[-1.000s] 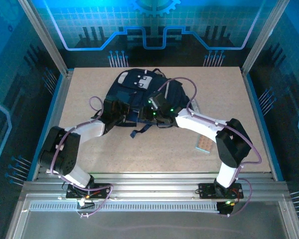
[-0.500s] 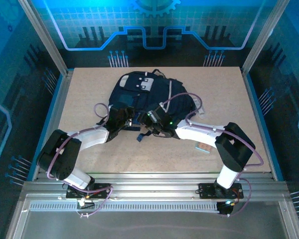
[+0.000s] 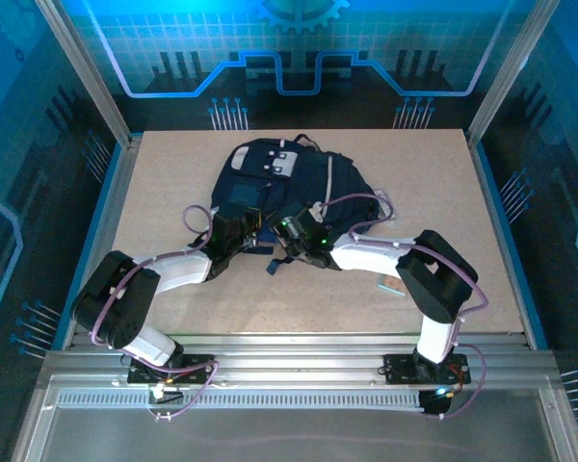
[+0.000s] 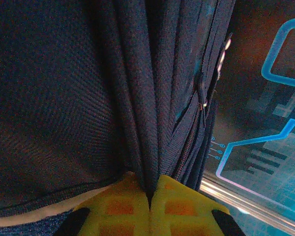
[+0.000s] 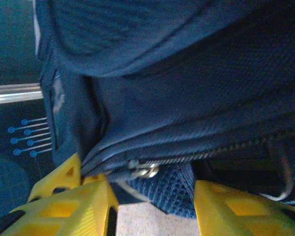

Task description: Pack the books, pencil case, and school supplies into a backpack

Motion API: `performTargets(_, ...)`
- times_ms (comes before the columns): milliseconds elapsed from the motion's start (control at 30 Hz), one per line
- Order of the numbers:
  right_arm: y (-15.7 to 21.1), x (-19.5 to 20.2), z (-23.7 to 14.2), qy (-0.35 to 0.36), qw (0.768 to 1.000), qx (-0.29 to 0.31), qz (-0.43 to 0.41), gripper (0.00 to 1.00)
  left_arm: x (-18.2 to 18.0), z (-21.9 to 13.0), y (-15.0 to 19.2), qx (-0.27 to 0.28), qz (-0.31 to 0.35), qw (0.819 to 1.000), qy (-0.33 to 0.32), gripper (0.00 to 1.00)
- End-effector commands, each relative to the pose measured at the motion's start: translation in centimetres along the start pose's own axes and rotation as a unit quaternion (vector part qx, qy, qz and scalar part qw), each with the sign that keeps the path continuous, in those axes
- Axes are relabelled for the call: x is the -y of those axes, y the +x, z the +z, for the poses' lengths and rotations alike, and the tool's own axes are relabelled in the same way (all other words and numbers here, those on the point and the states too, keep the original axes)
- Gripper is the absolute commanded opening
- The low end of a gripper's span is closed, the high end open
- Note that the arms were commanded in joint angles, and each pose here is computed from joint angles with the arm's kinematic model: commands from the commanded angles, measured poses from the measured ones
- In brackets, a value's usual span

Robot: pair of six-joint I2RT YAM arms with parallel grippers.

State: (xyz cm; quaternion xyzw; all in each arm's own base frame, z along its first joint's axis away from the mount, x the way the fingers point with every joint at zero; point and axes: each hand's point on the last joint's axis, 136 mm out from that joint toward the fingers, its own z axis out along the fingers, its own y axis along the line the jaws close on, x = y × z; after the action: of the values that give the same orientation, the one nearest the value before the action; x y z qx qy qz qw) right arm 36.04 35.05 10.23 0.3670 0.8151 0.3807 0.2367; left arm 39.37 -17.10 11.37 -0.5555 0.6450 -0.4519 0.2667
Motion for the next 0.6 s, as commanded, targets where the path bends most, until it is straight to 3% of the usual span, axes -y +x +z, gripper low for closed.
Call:
performTargets(0, -0.9, -2.2, 0.6, -0.026, 0.998, 0.044, 0.034, 0.5, 3.5, -0.8, 2.1, -0.038, -0.02, 0.997, 0.069, 0.0)
performTargets(167, -2.7, -2.4, 0.9, -0.029, 0.995, 0.085, 0.032, 0.42, 3.4, -1.6, 2.0, -0.04, -0.021, 0.996, 0.07, 0.0)
performTargets(233, -3.2, -2.6, 0.7, -0.021, 0.995, 0.096, 0.013, 0.32, 3.3, -1.8, 1.9, -0.039, -0.024, 0.996, 0.071, 0.0)
performTargets(333, -3.6, -2.1, 0.7, -0.007, 0.995, 0.095, -0.001, 0.25, 3.2, -1.7, 1.5, -0.03, -0.027, 0.997, 0.072, 0.0)
performTargets(467, -4.3, -0.2, 0.5, 0.038, 0.992, 0.11, -0.045, 0.25, 3.9, -1.5, 1.3, -0.033, -0.029, 0.995, 0.085, 0.0)
performTargets(567, -4.9, 0.8, 0.6, 0.064, 0.986, 0.127, -0.081, 0.34, 4.4, -1.4, 1.6, -0.038, -0.029, 0.995, 0.09, 0.0)
